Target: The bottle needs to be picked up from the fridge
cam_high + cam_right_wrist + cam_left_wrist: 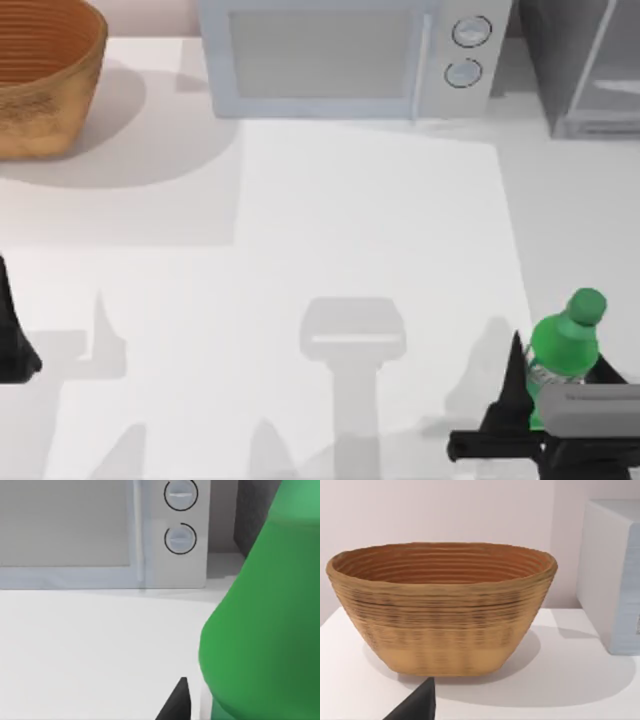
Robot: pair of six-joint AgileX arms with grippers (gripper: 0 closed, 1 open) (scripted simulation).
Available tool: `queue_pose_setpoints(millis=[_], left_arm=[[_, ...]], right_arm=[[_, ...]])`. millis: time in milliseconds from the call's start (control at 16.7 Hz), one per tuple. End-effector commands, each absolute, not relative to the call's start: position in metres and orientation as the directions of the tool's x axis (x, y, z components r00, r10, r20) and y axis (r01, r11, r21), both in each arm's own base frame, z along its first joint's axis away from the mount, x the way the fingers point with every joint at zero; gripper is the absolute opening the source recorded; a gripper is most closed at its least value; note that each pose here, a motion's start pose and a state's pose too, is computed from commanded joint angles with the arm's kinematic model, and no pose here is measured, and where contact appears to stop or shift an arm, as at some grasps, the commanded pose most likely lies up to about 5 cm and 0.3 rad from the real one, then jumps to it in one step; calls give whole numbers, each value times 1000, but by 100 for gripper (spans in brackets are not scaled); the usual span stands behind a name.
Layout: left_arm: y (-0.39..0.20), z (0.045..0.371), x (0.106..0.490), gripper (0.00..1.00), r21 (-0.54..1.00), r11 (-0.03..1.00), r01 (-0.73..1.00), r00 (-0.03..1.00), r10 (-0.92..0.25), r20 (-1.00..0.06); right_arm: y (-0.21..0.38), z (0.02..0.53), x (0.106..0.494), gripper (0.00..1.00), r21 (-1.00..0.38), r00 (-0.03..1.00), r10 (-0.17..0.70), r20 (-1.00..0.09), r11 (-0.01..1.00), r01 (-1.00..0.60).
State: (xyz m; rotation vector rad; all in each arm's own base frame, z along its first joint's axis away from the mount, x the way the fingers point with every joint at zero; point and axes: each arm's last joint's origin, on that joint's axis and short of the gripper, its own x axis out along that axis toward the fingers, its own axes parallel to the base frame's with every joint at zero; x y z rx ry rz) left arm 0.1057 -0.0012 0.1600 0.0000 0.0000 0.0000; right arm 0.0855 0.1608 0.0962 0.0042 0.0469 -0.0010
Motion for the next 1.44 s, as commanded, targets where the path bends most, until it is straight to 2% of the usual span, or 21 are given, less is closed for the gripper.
queue_pose_setpoints(millis=[300,1080,1440], left_arm=[[-1,160,106,100,0,1000,0,1000,0,0],[-1,160,106,100,0,1000,0,1000,0,0],[-1,160,106,100,0,1000,0,1000,0,0]], right_arm=[[160,96,86,0,2,999,-2,-46,1000,2],[160,96,86,98,2,999,-2,-46,1000,2],[160,96,86,100,2,999,-2,-46,1000,2]])
